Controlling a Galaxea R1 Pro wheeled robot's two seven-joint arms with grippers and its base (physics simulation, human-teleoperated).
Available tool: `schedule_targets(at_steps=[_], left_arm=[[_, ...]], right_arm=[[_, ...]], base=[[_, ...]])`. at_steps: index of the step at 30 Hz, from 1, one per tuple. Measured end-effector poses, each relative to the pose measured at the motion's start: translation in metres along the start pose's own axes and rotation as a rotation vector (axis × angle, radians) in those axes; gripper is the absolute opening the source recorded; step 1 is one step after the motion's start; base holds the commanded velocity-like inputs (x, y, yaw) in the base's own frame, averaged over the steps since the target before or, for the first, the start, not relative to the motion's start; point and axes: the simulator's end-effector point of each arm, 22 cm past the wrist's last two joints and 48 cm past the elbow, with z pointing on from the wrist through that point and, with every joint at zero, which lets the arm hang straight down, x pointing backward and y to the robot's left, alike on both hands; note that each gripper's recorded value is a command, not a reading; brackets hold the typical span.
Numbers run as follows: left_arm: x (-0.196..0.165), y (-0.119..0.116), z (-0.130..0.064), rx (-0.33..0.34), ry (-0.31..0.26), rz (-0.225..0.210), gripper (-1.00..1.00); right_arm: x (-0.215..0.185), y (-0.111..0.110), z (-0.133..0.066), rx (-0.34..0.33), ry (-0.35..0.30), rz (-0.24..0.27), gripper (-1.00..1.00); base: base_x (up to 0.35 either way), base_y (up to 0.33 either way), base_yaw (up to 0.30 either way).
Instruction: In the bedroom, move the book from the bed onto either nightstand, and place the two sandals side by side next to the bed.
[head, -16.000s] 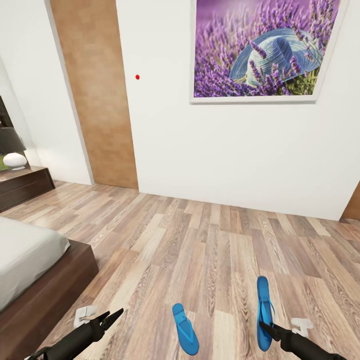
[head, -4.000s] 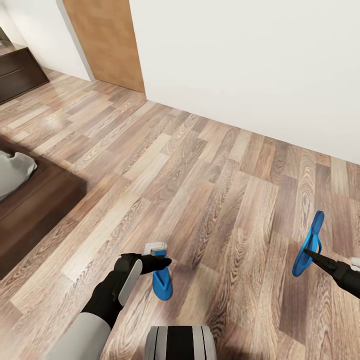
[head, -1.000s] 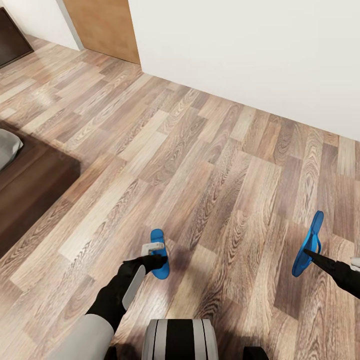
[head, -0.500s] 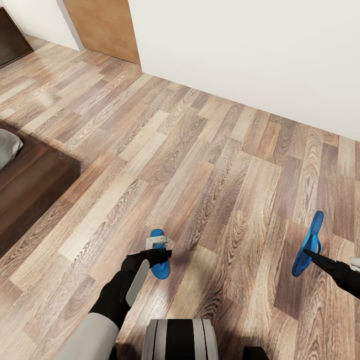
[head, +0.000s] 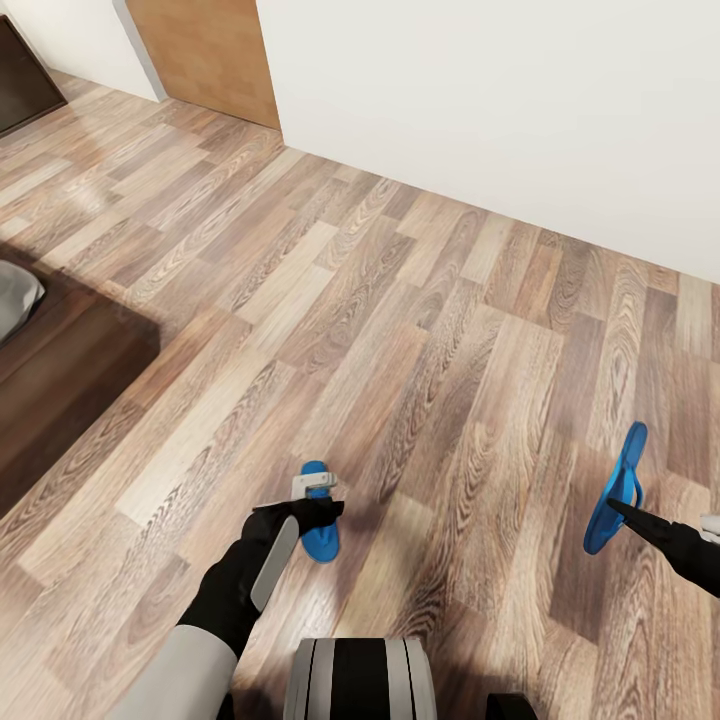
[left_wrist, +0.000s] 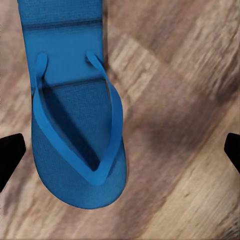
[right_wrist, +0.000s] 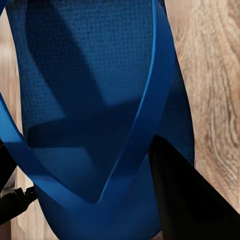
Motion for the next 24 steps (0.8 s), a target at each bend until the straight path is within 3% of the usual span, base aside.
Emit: schedule_targets(at_steps=[18,24], left_arm=[[0.000,0.003,0.000,-0.007,0.001,0.001,1.00],[0.000,0.028,-0.002,-0.127,0.001,-0.008,1.00]], right_arm=[[0.000,0.000,0.000,0.000,0.000,0.000,-1.00],[0.000,0.000,0.000,0.000,0.000,0.000,-1.00]], base=[[0.018,0.000,0.000],[0.000,0.000,0.000]])
